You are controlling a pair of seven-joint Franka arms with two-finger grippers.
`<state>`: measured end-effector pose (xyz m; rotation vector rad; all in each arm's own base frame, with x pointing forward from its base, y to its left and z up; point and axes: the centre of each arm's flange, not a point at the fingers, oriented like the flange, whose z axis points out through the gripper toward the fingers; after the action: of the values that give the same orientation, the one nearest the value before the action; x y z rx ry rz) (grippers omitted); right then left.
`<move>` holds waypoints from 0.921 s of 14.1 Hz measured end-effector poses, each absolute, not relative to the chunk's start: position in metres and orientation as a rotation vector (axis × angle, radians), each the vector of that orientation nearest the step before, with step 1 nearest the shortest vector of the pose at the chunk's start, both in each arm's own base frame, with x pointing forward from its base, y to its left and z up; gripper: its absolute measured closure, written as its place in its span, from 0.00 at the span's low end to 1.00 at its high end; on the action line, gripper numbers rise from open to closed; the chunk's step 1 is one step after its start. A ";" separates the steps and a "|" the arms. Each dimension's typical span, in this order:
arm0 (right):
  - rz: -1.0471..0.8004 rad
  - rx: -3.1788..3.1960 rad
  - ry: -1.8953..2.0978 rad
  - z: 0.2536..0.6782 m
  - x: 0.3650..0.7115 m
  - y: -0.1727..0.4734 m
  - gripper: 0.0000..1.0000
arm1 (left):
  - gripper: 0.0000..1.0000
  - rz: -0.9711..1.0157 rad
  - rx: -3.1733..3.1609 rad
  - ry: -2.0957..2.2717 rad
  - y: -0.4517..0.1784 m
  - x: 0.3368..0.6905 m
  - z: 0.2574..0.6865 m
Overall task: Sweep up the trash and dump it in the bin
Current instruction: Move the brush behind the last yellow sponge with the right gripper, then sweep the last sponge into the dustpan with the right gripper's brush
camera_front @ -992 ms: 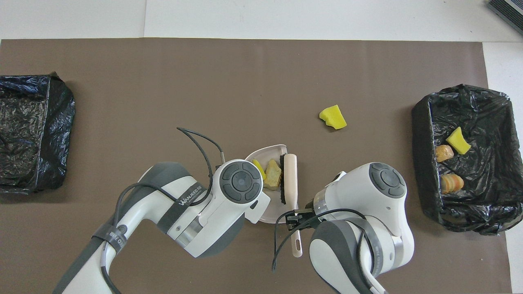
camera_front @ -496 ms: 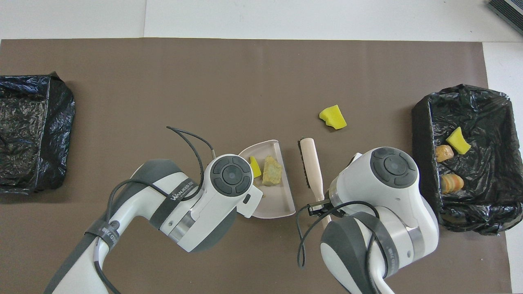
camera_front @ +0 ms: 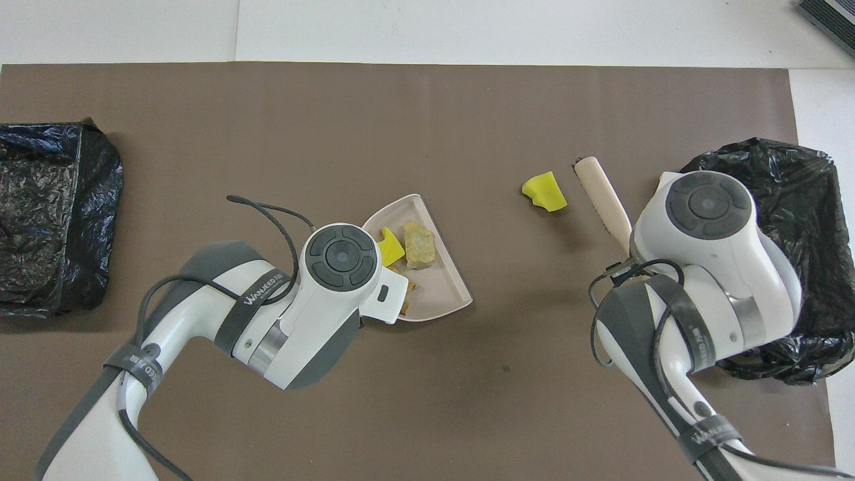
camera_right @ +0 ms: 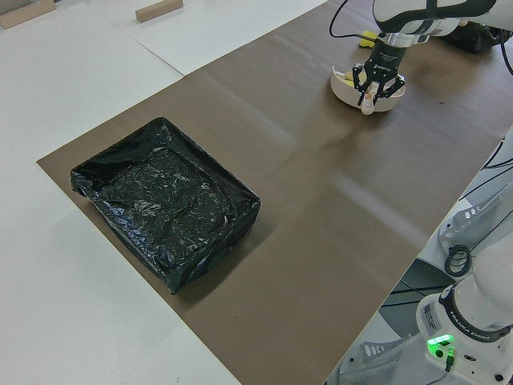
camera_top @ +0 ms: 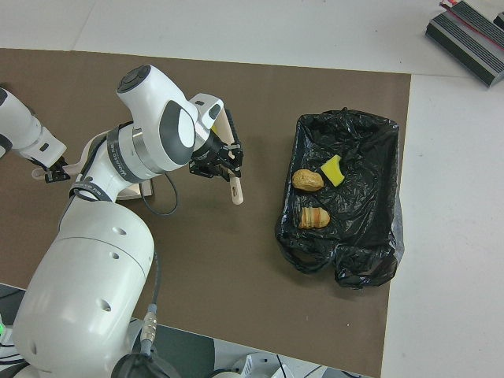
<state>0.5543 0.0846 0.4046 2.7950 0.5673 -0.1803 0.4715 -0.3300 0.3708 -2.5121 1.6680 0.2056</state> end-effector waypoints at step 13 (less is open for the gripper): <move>-0.467 3.049 0.719 0.331 0.538 0.219 0.74 | 0.69 0.277 -2.538 1.619 -0.334 0.475 0.363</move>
<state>0.5383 0.2185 0.3308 3.0493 0.7188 -0.4674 0.4752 -0.3339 0.3628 -2.5376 1.6194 0.2771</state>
